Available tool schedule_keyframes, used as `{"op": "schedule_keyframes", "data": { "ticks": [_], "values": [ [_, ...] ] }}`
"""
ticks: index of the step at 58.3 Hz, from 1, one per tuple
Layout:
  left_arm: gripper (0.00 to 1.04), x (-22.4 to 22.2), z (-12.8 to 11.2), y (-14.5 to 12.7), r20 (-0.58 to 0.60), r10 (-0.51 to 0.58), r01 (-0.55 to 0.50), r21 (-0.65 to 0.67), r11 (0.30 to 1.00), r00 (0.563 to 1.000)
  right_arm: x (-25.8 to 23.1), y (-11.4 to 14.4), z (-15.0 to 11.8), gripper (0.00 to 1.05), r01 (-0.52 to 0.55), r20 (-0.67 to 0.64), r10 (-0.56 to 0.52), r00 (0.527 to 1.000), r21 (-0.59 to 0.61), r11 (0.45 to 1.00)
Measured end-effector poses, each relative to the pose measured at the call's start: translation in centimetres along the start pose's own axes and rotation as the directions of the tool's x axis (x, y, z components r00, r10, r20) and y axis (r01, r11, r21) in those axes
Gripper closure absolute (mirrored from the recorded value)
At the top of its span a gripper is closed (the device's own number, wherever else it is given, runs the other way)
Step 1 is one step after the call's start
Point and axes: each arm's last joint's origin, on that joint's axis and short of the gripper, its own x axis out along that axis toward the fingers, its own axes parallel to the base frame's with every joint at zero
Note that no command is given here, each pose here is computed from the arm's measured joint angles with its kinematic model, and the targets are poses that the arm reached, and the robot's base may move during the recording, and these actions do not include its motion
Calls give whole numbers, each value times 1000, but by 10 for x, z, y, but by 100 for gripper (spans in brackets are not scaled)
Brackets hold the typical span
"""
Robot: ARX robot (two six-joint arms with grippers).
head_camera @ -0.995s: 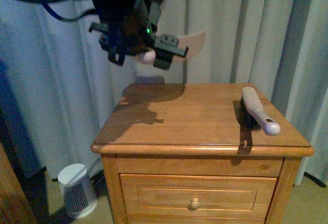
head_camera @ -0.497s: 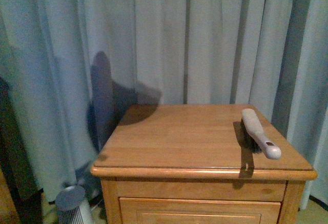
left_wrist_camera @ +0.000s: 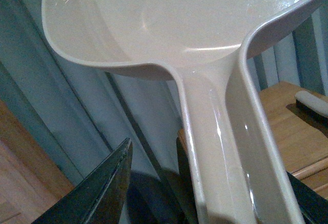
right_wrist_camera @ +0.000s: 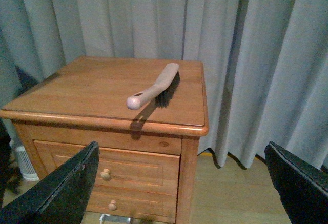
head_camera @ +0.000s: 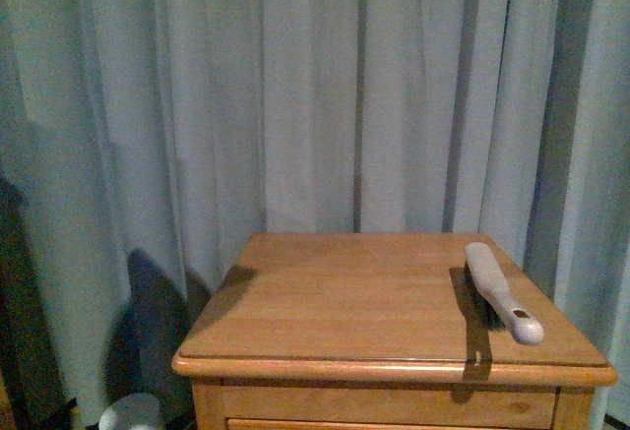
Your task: Clean up trash
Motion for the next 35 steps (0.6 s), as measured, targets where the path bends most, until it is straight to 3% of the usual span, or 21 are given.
{"op": "schedule_keyframes", "data": {
  "ticks": [25, 31, 35],
  "values": [
    [41, -14, -17, 1, -47, 16, -20, -86, 996, 999, 0, 0, 0, 7, 7, 1, -7, 1000, -3, 1000],
    [41, -14, -17, 1, -47, 15, -19, -94, 995, 999, 3, 3, 11, 7, 274, 97, -267, 959, -61, 960],
    [41, -14, -17, 0, -47, 14, -19, -95, 995, 999, 6, 4, 8, 7, 408, 54, -405, 913, -90, 909]
  ]
}}
